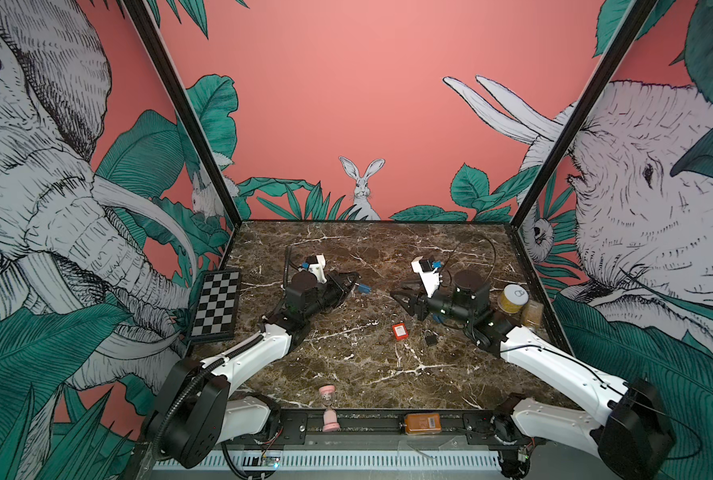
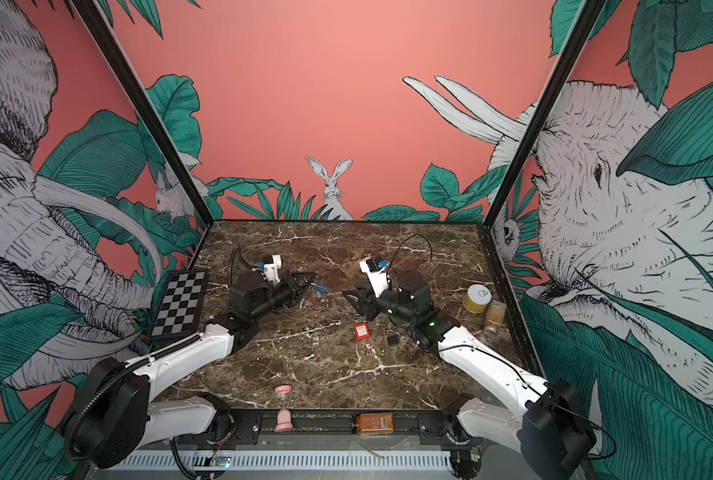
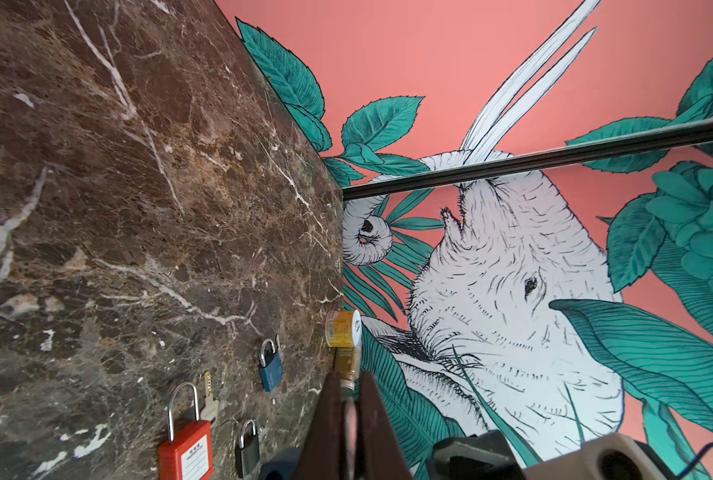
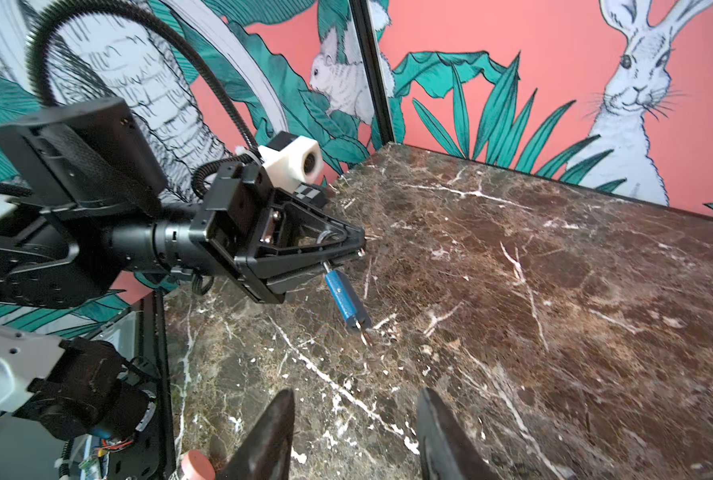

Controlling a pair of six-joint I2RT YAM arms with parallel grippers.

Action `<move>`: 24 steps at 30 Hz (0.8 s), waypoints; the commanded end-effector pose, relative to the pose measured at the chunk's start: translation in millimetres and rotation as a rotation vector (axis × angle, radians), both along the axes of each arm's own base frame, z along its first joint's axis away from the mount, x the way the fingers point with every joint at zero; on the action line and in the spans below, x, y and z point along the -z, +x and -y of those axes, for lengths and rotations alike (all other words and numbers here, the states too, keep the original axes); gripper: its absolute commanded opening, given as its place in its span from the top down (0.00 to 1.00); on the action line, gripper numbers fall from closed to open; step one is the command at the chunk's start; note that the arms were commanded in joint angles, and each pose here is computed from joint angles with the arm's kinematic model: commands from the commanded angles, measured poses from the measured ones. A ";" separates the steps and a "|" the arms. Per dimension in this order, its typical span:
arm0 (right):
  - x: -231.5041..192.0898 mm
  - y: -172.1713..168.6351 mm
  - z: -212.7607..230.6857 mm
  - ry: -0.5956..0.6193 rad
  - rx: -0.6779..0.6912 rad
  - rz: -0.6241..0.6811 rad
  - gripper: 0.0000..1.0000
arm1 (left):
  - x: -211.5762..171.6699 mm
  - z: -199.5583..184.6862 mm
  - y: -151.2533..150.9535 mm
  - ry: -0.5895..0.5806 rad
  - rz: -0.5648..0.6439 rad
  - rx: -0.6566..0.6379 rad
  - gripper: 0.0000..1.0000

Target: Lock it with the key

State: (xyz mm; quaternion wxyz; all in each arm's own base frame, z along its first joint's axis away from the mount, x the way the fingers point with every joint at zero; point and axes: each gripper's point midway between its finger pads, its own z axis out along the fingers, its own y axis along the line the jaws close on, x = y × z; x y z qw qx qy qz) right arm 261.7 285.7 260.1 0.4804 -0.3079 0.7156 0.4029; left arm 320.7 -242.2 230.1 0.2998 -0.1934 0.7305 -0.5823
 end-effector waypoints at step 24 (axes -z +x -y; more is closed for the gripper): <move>-26.0 16.0 -50.5 0.045 -0.198 0.072 0.58 | -62.5 14.7 -13.1 -0.313 -0.034 0.096 1.00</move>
